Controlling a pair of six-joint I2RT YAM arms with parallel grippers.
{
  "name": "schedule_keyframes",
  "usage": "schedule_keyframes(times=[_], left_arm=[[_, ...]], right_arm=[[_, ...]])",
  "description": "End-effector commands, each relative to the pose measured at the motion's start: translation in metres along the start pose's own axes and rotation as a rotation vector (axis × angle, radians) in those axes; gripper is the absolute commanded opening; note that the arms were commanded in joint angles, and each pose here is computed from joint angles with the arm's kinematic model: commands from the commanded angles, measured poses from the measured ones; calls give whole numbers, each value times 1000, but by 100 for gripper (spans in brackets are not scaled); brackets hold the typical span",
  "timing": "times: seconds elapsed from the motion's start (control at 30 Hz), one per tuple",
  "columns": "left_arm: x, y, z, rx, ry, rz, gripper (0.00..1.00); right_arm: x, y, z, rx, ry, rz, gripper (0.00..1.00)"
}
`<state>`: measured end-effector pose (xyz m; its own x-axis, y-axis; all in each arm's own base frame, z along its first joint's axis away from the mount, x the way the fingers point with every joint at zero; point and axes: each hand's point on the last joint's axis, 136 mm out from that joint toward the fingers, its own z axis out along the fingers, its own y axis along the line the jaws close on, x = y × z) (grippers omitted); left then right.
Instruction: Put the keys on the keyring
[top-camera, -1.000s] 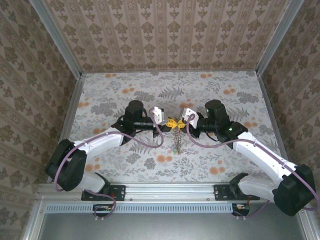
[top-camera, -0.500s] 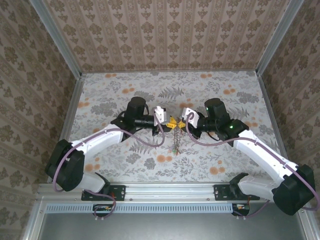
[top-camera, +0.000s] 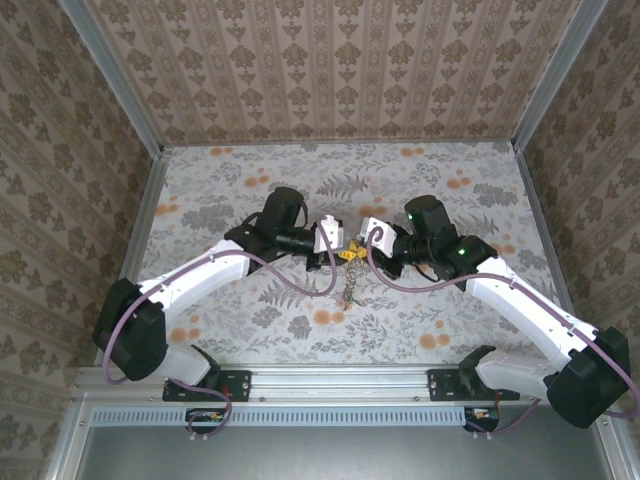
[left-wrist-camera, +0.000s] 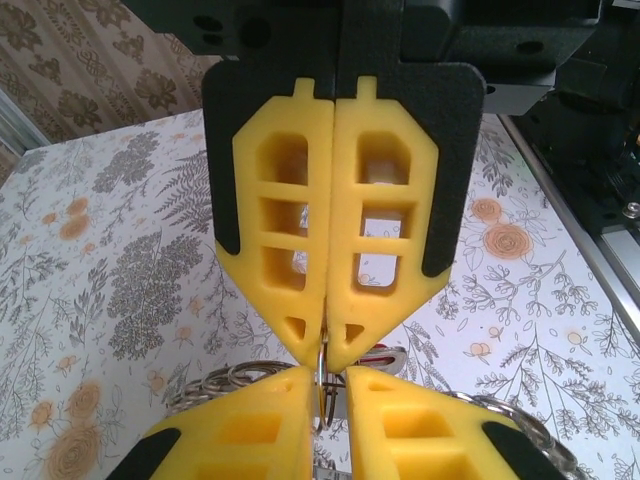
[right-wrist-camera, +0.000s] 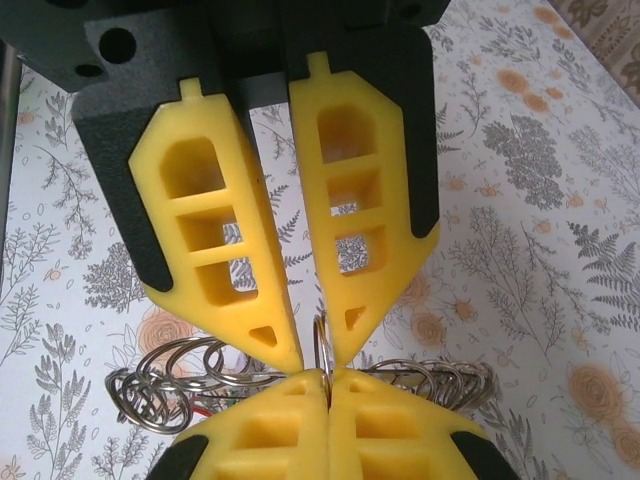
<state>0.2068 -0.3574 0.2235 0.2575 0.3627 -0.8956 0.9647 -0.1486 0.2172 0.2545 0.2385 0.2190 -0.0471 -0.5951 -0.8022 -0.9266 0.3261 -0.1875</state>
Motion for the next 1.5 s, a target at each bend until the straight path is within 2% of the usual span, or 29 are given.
schedule_keyframes(times=[0.0,0.17,0.3,0.53,0.93,1.2,1.4,1.47], left_arm=[[-5,-1,3,23,7,33,12],[-5,2,5,20,18,32,0],[-7,3,4,19,-9,13,0],[-24,6,-10,24,-191,-17,0],[-27,-1,-13,75,-246,-26,0],[-29,-2,-13,85,-263,-27,0],[-20,2,-11,53,-222,-42,0],[-15,3,-11,36,-185,-45,8]], right_arm=[[-17,-5,-5,14,-24,-27,1],[-23,-2,-7,10,-50,-28,2],[-21,-2,-10,27,-65,-27,9],[-9,-4,-8,-2,-134,37,14],[-15,-12,-6,-14,-211,54,15],[-15,-12,-2,-38,-208,64,12],[-18,-15,-7,-15,-189,56,0],[-17,-15,-9,-14,-161,52,0]])
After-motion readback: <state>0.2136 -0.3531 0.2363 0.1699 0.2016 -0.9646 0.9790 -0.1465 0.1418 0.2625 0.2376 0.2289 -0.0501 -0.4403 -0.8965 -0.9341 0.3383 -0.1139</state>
